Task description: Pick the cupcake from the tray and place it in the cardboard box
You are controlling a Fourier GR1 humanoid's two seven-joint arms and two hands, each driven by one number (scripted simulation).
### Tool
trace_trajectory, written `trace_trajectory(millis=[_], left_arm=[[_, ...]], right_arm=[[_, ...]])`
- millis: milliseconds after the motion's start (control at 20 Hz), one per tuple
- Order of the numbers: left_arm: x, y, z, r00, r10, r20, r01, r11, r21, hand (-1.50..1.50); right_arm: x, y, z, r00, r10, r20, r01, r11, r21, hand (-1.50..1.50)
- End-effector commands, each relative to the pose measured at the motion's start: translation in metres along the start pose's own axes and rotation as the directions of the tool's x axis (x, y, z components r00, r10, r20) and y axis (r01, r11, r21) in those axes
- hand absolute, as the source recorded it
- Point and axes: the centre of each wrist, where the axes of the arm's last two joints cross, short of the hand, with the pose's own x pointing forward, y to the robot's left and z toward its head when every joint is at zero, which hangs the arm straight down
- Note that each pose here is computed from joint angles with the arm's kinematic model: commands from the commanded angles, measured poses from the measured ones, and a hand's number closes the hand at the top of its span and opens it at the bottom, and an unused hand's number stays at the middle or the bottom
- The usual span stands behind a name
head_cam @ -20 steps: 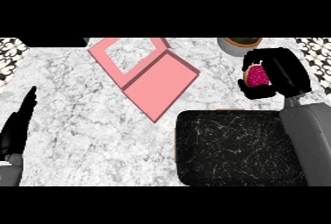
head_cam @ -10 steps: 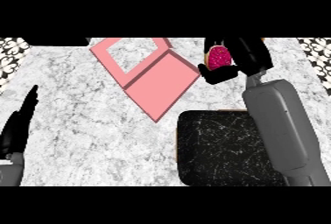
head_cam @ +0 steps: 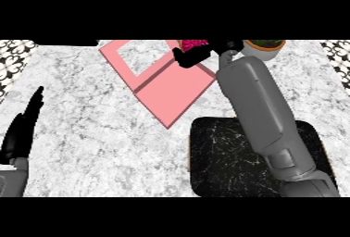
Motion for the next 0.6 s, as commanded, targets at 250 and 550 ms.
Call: trace_trajectory(millis=[250,550], left_arm=[[0.003,-0.009,0.002,1.0,0.009,0.028,-0.007,0.999,-0.041,0.0],[0.009,-0.015,-0.007,0.999,-0.001,0.042,0.003,0.999,-0.039,0.0]], right_arm=[[-0.003,0.042,-0.021,0.997,-0.006,-0.078,0.008,1.0,0.021,1.5],[-0.005,0.051,-0.025,0.981,0.05,-0.185,-0.054,0.998,-0.02,1.5]])
